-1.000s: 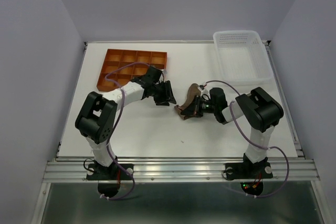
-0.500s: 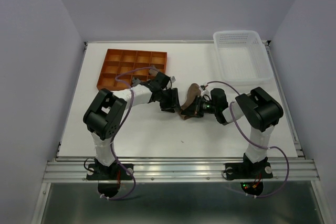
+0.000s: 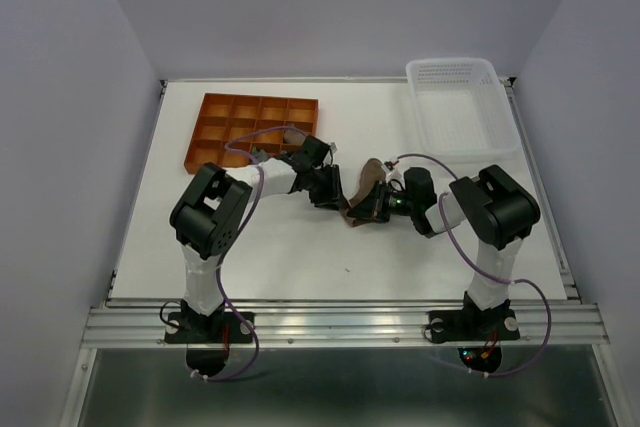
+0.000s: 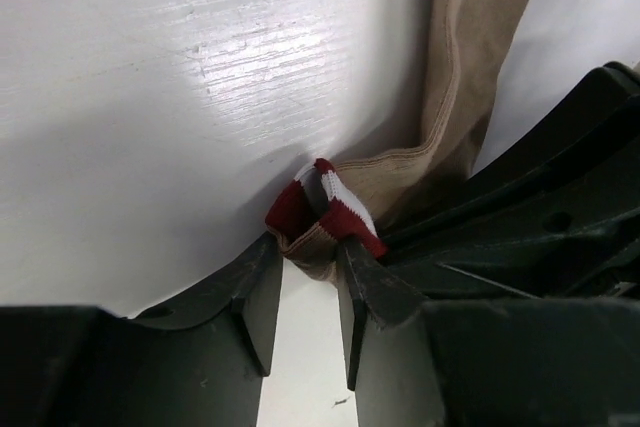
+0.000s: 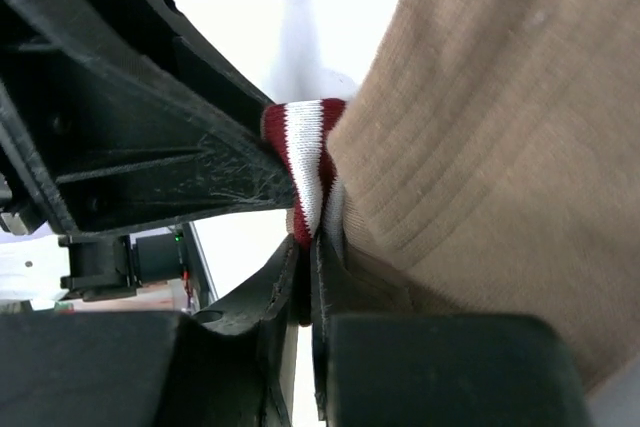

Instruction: Roll the socks

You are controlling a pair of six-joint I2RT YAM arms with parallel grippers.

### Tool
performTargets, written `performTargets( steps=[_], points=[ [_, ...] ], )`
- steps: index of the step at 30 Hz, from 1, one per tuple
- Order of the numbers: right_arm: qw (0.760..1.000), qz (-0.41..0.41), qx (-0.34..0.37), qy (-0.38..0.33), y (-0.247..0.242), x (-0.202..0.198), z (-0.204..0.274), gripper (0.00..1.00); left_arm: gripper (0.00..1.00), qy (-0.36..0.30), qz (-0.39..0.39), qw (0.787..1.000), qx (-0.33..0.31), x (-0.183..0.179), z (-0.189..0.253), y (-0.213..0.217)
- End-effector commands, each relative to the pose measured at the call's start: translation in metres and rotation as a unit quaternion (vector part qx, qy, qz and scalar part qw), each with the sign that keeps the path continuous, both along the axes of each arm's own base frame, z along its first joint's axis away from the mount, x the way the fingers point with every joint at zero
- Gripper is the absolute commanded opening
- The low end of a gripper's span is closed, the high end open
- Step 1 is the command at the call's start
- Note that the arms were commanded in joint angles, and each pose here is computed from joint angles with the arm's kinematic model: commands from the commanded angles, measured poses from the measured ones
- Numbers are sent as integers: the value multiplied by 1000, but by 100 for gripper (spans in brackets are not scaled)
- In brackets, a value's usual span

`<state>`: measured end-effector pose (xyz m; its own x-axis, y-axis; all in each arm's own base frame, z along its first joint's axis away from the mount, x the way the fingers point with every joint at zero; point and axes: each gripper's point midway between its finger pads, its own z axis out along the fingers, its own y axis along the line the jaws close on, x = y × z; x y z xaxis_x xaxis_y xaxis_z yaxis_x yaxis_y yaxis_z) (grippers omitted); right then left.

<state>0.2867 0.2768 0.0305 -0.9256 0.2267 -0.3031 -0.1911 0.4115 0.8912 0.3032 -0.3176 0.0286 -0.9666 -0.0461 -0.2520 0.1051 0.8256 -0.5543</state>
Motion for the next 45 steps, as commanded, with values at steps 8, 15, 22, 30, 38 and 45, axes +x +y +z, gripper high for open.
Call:
performTargets(
  steps=[8, 15, 22, 30, 38, 45],
  points=[
    [984, 35, -127, -119, -16, 27, 15, 40, 29, -31, 48, 996, 64, 21, -7, 8],
    [950, 53, -241, -193, -31, 30, 49, 47, 29, -32, 35, 996, 73, 13, -3, -1],
    [907, 105, -293, -284, 5, 7, 56, 48, 29, -31, 18, 997, 61, 6, 6, -8],
    [899, 115, -306, -291, 14, 9, 46, 48, 29, -36, 20, 997, 57, 4, 12, -7],
    [899, 123, -325, -265, 12, 6, 23, 48, 30, -39, 13, 998, 44, 5, 21, -12],
    [879, 131, -386, -248, 1, -3, 0, 48, 35, -34, -2, 999, 20, 4, 33, -21]
  ],
)
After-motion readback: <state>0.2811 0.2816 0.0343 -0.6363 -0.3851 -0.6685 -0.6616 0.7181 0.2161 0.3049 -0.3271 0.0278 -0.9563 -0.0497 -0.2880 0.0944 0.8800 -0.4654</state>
